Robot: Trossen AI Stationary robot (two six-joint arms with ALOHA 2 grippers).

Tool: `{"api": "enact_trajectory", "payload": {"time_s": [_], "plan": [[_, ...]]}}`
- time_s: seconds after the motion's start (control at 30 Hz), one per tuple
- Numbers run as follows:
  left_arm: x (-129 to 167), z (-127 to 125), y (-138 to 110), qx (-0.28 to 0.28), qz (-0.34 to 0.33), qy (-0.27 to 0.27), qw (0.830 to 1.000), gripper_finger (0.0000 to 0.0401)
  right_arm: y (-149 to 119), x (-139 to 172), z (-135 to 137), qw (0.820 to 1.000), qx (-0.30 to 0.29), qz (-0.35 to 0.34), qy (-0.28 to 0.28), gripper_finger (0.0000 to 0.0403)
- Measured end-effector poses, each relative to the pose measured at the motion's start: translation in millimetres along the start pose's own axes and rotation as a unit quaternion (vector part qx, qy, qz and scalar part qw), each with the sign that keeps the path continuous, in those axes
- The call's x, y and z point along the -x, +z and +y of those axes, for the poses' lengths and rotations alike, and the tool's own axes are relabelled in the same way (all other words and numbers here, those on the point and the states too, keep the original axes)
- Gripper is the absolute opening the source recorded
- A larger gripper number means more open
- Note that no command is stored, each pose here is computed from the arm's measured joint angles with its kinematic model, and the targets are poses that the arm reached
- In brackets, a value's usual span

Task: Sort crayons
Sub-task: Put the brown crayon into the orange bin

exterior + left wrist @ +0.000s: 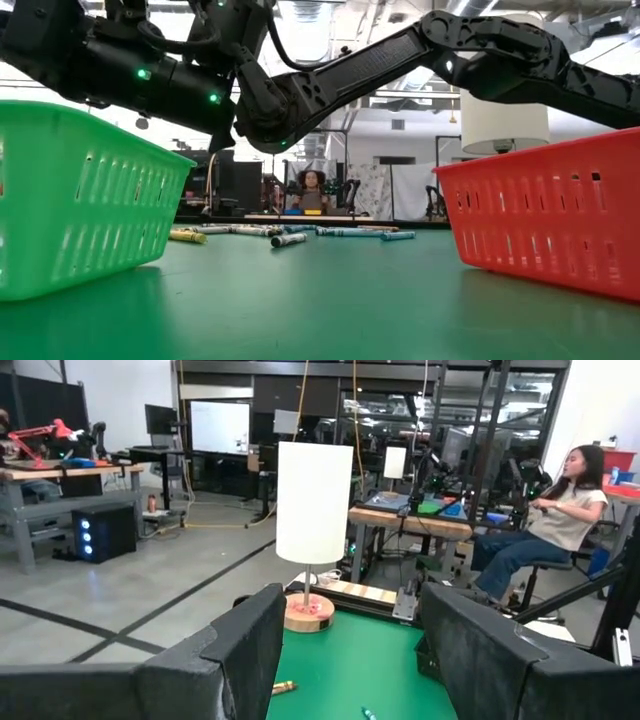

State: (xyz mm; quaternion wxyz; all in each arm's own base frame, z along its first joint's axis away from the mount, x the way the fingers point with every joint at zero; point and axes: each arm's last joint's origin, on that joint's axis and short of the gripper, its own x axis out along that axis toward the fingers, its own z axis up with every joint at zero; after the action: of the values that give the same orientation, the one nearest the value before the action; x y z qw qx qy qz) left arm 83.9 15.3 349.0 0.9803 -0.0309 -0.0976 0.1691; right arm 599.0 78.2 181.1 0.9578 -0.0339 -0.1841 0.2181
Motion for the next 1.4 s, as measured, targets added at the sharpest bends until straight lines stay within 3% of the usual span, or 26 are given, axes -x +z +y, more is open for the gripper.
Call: {"api": "enact_trajectory", "payload": {"time_s": [0.73,0.9,1.1,1.27,1.4], "plan": [[-14.8,-3.2,-11.4,0.005,0.049,0.003,0.999,0.0223,-4.4,-2.7,12.0,0.998,-0.022,0.024,0.057,0.0],[-18.4,-3.8,-16.7,0.014,0.073,0.007,0.997,0.0223,-9.9,-2.1,9.9,0.997,-0.053,0.053,0.032,0.0],[-17.3,-1.0,-22.5,0.015,0.099,0.049,0.994,0.0223,-8.9,-0.2,1.1,0.997,-0.05,0.054,0.004,0.0],[-17.3,-0.8,-22.5,0.016,0.098,0.054,0.994,0.0223,-6.3,-1.1,3.9,0.999,-0.023,0.041,0.02,0.0],[-17.5,-0.9,-21.5,0.018,0.093,0.053,0.994,0.0223,-7.8,0.3,-1.9,0.996,-0.063,0.056,-0.009,0.0]]}}
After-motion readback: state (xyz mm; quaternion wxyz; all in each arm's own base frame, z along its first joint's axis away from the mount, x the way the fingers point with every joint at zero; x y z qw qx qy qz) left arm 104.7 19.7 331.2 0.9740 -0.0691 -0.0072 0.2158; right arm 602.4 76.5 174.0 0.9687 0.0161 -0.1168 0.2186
